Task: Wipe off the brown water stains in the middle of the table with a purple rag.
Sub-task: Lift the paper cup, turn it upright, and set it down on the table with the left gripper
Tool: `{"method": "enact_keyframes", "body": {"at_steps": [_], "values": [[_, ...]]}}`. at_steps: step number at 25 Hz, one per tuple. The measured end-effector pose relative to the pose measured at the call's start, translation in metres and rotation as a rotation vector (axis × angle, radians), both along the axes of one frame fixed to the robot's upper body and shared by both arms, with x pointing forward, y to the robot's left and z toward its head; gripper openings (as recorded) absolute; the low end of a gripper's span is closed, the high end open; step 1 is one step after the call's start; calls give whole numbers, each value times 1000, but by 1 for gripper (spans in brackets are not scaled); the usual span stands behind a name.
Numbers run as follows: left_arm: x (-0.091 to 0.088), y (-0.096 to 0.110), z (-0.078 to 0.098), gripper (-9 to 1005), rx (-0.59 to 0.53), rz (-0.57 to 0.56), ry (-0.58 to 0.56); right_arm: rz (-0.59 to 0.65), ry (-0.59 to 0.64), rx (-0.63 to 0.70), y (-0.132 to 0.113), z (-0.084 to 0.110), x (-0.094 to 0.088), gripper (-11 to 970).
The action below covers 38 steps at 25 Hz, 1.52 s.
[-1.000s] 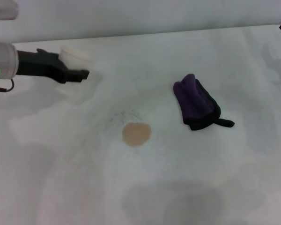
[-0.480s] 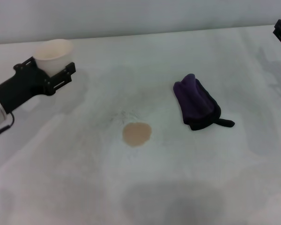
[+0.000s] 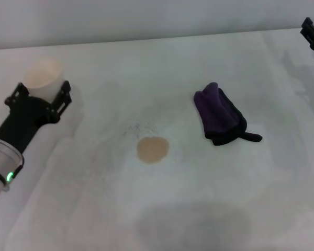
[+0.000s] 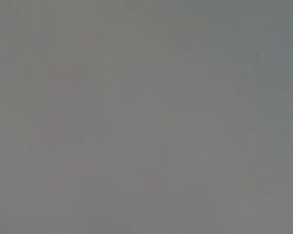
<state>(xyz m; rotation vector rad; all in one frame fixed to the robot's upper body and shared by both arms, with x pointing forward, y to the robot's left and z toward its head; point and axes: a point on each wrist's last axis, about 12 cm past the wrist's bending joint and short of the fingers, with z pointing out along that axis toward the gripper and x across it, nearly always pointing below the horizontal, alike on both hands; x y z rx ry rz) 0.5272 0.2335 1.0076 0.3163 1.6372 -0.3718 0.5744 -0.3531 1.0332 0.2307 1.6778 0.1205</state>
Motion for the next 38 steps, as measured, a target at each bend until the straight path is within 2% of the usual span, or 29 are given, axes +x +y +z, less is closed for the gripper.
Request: {"method": "enact_keyframes", "body": {"at_steps": [6, 22, 32, 37, 38], "values": [[-3, -6, -12, 733, 35, 14, 90, 9, 10, 3, 3, -3, -2, 858], [-8, -14, -23, 744, 42, 16, 180, 5, -2, 38, 2, 1, 1, 858], [-26, -11, -31, 751, 7, 37, 214, -14, 1, 68, -5, -2, -5, 858], [-33, -6, -31, 893, -15, 51, 190, -20, 3, 66, -7, -3, -8, 858], [-34, -6, -31, 893, -17, 52, 187, -20, 4, 66, -7, -3, -8, 858]]}}
